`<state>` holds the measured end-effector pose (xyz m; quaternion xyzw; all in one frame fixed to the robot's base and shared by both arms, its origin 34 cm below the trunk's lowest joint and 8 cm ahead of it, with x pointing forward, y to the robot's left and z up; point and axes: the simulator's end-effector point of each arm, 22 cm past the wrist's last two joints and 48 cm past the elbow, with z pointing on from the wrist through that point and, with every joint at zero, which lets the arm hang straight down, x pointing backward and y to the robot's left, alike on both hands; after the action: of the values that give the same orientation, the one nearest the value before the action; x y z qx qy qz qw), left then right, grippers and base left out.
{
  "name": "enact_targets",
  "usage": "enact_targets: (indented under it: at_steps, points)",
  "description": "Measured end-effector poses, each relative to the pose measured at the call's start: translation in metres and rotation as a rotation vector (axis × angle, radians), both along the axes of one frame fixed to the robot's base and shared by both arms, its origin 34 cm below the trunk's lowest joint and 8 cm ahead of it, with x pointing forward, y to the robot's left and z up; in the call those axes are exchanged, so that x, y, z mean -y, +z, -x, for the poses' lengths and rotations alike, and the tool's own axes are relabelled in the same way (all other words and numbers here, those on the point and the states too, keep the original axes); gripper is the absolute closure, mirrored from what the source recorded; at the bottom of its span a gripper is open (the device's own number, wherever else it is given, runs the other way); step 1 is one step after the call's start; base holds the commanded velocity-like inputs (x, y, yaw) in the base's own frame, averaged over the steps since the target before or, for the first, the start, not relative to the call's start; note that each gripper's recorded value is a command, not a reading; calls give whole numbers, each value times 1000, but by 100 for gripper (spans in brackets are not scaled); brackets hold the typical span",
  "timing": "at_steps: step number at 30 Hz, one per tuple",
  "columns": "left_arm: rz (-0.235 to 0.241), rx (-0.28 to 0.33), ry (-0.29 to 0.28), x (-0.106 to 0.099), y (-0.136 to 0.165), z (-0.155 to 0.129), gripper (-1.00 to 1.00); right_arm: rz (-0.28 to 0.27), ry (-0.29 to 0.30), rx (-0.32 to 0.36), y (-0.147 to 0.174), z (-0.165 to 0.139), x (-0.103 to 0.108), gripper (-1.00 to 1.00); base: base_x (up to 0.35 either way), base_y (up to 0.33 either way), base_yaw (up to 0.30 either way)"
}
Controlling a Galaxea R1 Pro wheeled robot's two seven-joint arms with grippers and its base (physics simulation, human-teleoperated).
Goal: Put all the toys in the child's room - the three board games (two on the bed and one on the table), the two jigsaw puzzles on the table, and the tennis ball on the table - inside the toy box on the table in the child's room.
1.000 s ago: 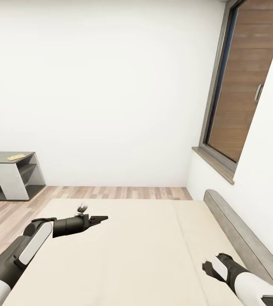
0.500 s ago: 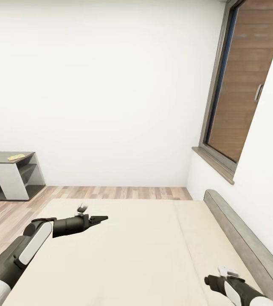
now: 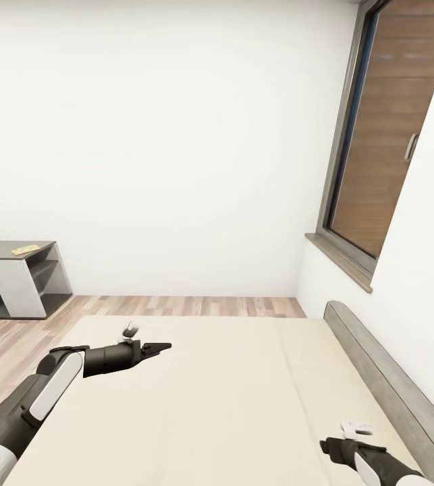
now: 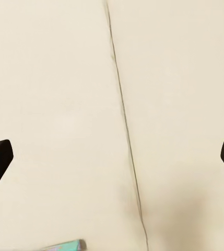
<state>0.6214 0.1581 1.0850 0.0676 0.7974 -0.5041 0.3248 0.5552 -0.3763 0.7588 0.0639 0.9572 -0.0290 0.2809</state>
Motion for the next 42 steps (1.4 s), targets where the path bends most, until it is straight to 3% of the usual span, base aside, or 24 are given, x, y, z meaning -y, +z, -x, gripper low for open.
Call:
enact_targets:
  at_steps: [7,13,17,21,30,37,42]
  points:
    - [0,0,0,0,0,0,-100,-32,58,-7,-4,4,-16,-100,0,0,0]
    - [0,0,0,0,0,0,-100,-109,201,-40,-13,19,-49,-100,0,0,0]
    - [0,0,0,0,0,0,-100,-142,235,-53,-15,24,-60,-100,0,0,0]
    - [0,0,0,0,0,0,-100,-152,239,-69,-18,30,-62,-100,0,0,0]
    - [0,0,0,0,0,0,-100,-177,218,-176,-30,53,-66,-100,0,0,0]
    - [0,0,0,0,0,0,-100,-215,219,-240,-36,65,-94,-100,0,0,0]
    - [0,0,0,0,0,0,-100,-207,208,-257,-39,68,-99,-100,0,0,0]
